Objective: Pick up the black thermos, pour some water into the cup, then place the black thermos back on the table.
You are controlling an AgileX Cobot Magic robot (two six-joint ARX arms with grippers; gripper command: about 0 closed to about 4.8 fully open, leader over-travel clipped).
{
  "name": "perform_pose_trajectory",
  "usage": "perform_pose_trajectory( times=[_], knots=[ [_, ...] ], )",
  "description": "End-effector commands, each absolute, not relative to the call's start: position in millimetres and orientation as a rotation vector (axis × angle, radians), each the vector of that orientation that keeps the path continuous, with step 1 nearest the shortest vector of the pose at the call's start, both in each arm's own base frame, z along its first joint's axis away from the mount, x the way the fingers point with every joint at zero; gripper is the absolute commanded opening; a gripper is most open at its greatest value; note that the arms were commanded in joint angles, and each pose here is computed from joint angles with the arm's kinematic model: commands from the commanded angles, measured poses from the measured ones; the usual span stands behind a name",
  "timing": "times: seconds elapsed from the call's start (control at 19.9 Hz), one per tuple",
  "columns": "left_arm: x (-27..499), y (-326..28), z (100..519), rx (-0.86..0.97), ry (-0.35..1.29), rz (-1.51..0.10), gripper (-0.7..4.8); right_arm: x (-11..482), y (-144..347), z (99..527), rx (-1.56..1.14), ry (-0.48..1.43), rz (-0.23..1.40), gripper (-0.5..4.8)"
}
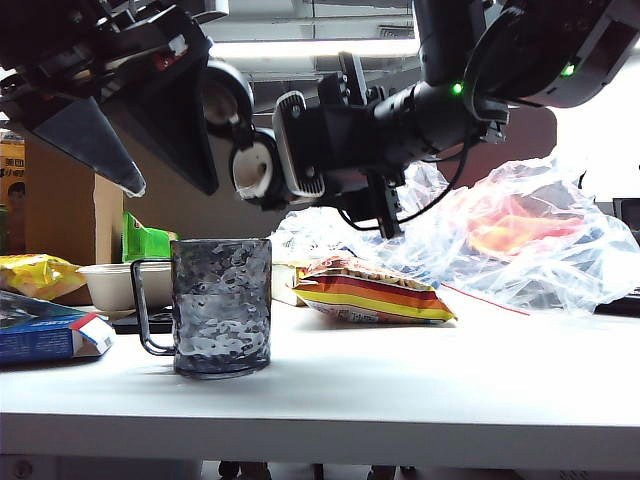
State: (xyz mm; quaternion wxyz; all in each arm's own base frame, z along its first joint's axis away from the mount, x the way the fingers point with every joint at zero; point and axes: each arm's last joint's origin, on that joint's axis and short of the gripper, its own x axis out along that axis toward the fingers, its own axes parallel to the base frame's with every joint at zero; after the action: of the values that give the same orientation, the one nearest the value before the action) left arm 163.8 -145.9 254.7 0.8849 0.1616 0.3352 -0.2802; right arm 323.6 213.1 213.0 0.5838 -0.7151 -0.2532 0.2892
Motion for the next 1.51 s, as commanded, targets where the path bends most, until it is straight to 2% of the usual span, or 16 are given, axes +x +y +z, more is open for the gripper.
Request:
perform_pose_trajectory(
  times=[0.05,0.6,1.51],
  knots=[
    [163.8,-145.8,255.6,0.337,0.689,-0.582,4.79,324.9,214.7,223.9,-1.667,-0.634,0.597,1.01],
    [163.6,-145.5,255.2,0.340,0.694,-0.582,4.79,324.8,215.3,225.3,-1.768,-0.695,0.558,1.01],
    [163.5,-145.5,255.2,0.340,0.694,-0.582,4.79,324.6,215.4,227.9,-1.790,-0.728,0.527,1.03]
  ],
)
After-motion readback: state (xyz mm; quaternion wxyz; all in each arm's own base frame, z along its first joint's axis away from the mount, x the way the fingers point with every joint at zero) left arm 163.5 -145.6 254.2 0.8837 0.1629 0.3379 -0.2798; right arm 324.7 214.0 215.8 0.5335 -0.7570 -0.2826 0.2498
